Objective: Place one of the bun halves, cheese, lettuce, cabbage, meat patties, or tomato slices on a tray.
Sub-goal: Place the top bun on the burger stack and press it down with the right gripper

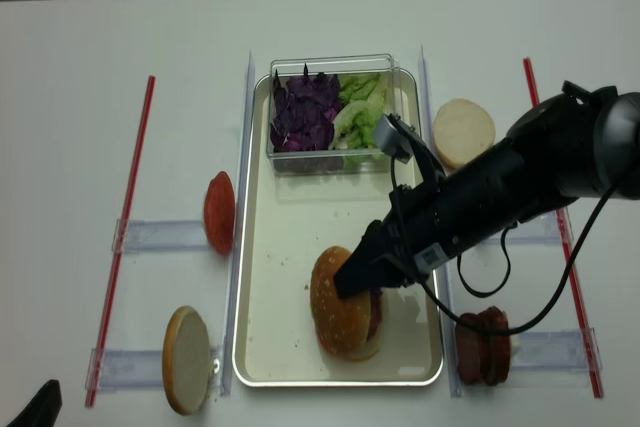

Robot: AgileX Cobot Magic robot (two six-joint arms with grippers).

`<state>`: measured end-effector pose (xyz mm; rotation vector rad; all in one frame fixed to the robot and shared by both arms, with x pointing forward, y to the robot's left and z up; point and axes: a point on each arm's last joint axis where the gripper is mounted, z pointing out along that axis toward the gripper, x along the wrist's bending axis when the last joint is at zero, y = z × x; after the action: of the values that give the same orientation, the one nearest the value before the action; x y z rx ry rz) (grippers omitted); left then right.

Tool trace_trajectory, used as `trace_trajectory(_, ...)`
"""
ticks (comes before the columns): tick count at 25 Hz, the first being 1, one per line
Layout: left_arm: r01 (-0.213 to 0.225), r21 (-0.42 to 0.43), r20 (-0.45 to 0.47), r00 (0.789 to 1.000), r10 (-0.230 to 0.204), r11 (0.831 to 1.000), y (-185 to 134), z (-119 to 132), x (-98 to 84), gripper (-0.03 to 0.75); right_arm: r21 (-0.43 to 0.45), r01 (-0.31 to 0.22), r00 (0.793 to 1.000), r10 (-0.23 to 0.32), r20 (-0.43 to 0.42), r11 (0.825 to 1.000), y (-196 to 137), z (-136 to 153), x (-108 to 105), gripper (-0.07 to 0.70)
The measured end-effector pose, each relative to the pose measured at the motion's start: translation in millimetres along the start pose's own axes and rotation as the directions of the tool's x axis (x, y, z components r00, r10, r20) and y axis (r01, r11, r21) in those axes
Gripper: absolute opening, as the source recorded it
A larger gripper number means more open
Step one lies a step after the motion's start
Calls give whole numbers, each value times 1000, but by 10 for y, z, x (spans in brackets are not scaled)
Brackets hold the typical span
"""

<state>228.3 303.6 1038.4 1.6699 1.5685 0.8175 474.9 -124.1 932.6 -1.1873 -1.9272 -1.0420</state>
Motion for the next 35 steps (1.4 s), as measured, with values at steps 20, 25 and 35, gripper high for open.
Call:
trace_trajectory(20, 0, 0, 0, 1000, 0, 1000, 0, 0, 0, 491, -31, 12, 998, -10, 69, 999, 33, -66, -101, 351)
trace_trajectory(25, 0, 0, 0, 1000, 0, 1000, 0, 0, 0, 491, -38, 24, 995, -21, 96, 999, 41, -68, -125, 363)
trace_trajectory(35, 0, 0, 0, 1000, 0, 1000, 0, 0, 0, 491, -14, 44, 993, -42, 112, 999, 21, -69, -139, 403)
